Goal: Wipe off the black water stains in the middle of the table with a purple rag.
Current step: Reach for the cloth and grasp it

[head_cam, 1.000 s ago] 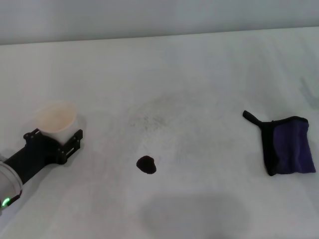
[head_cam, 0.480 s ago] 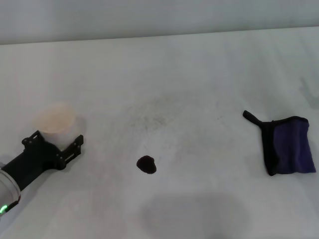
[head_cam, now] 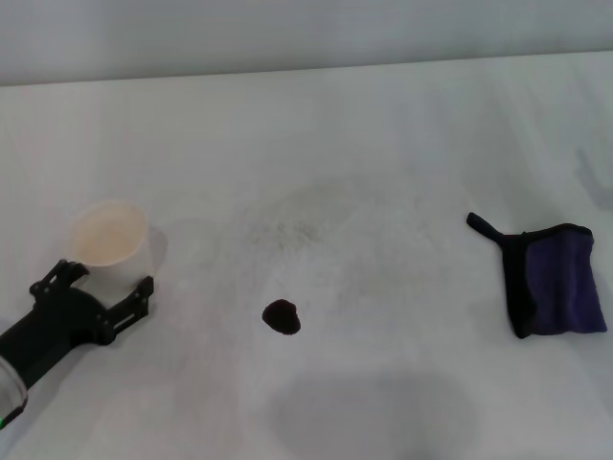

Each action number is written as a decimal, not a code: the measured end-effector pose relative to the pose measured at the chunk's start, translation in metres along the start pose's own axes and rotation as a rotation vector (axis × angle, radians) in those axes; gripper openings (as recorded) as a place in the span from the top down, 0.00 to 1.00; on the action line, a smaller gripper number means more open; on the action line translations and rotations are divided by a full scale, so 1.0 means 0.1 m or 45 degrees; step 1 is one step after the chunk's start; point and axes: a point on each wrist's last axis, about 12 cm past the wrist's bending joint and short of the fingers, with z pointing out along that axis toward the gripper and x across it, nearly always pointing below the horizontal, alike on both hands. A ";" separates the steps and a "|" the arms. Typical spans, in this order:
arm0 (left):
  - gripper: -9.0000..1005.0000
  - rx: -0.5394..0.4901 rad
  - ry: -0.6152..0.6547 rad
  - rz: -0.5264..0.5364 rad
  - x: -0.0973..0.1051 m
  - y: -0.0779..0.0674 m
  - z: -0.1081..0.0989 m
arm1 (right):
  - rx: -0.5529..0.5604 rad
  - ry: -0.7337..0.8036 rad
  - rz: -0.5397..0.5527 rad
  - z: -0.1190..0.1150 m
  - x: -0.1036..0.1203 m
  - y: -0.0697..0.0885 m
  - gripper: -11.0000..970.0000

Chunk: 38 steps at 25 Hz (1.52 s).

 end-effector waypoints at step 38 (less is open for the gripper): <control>0.14 -0.674 -0.364 -0.182 0.19 0.33 -0.98 | -0.203 0.325 0.981 0.50 -0.52 -0.79 0.12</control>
